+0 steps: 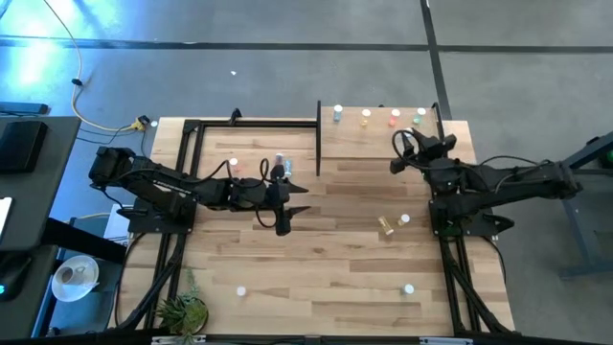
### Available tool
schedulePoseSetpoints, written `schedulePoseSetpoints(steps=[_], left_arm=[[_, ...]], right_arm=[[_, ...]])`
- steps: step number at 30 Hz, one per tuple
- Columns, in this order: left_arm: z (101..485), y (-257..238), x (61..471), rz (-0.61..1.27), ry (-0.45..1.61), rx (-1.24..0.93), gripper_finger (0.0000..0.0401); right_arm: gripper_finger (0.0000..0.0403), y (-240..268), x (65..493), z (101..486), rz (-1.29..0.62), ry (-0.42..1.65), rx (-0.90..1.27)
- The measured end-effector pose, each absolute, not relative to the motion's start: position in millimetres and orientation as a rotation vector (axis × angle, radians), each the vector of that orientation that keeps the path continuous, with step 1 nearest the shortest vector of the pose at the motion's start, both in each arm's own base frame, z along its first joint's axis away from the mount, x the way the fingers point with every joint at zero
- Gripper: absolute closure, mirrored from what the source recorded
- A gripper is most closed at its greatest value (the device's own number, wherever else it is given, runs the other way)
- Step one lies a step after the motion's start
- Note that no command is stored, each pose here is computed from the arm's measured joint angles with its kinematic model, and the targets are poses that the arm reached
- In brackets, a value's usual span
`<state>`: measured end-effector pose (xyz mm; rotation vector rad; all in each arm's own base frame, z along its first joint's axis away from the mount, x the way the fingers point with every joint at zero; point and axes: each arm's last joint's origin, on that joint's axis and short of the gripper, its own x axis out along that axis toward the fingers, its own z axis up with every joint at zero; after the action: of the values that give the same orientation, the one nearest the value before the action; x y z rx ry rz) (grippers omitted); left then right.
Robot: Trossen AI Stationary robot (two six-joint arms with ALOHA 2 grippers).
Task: Pick and place medicine bottles onto shelf by color
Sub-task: Put the left light blue medicine bottle aligned with the other light blue medicine bottle on the shelf
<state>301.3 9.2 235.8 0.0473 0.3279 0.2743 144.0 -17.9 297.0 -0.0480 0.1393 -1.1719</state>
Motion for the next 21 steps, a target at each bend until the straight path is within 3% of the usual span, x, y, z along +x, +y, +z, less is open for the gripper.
schedulePoseSetpoints(steps=[10,21], left_arm=[[235,9,301,0.274,0.332,0.048,0.0188],[235,9,301,0.274,0.335,0.049,0.0188]], right_arm=[[0.0299,-25,139,264,-1.434,0.034,0.022],[0.0299,-46,137,243,-1.568,0.055,0.030]])
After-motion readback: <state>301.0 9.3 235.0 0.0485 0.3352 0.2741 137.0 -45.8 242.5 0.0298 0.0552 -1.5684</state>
